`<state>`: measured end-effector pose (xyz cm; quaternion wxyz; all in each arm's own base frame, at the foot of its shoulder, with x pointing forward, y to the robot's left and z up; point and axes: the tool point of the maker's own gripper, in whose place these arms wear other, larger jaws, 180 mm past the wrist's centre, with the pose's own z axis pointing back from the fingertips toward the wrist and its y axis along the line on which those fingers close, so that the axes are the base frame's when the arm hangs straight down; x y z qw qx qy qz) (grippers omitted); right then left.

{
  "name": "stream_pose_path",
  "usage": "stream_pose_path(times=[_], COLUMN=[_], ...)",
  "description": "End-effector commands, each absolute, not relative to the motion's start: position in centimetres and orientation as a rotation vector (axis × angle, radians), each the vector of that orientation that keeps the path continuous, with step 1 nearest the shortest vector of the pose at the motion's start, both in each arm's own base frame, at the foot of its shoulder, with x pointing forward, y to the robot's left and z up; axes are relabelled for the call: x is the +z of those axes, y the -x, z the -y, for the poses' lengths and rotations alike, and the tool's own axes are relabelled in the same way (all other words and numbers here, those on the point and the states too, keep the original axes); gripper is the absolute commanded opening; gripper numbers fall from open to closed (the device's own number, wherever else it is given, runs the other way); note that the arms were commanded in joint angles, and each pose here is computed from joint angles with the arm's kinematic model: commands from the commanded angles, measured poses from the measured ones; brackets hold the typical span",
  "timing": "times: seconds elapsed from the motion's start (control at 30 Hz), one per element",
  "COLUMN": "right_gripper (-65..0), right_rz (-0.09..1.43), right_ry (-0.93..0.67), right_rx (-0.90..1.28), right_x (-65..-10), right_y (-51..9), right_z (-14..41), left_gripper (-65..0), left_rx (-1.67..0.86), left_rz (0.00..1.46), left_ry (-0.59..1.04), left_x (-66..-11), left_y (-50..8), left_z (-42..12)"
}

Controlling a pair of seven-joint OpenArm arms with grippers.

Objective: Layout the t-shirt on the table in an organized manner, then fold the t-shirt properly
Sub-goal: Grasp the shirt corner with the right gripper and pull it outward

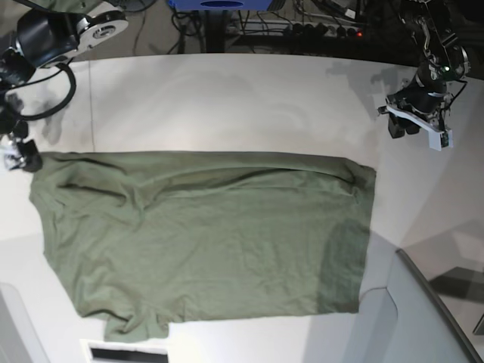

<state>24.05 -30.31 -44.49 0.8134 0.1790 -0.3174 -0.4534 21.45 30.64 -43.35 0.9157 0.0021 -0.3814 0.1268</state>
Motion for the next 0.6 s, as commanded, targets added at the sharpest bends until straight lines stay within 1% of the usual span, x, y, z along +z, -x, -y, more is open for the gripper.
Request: stream_pose_path(times=[0.0,0.07,0.27,0.4,0.57], right_gripper=[-14.6,-14.7,-14.7,-14.7,-14.7], right_rz=[0.732,0.713,0.736,0.730,0.758], right_ry=[-0.401,-0.424,-0.462,-0.476,-0.485], right_rx=[-0.972,-0.986,-1.032,-1.055,-1.101], right_x=[-43.5,-44.4,-45.9,-46.7,-47.4], right_y=[-25.3,-25.2,-26.6,-27.0,-27.8], right_z=[31.1,30.6,29.8,30.5,31.3], left_gripper=[-42.6,-42.6,-42.6,-42.6,-42.6], left_rx=[0.246,0.244,0.245,0.248,0.246], left_rz=[0.833,0.833,0.833,0.832,0.834], left_ry=[-0.018,-0.020,-0.027,-0.030,-0.032], left_x=[-42.0,-42.0,-41.9,-41.9,-41.8], left_y=[-22.3,-22.3,-22.2,-22.1,-22.1], left_z=[-31.3,-31.3,-31.6,-31.8,-31.8])
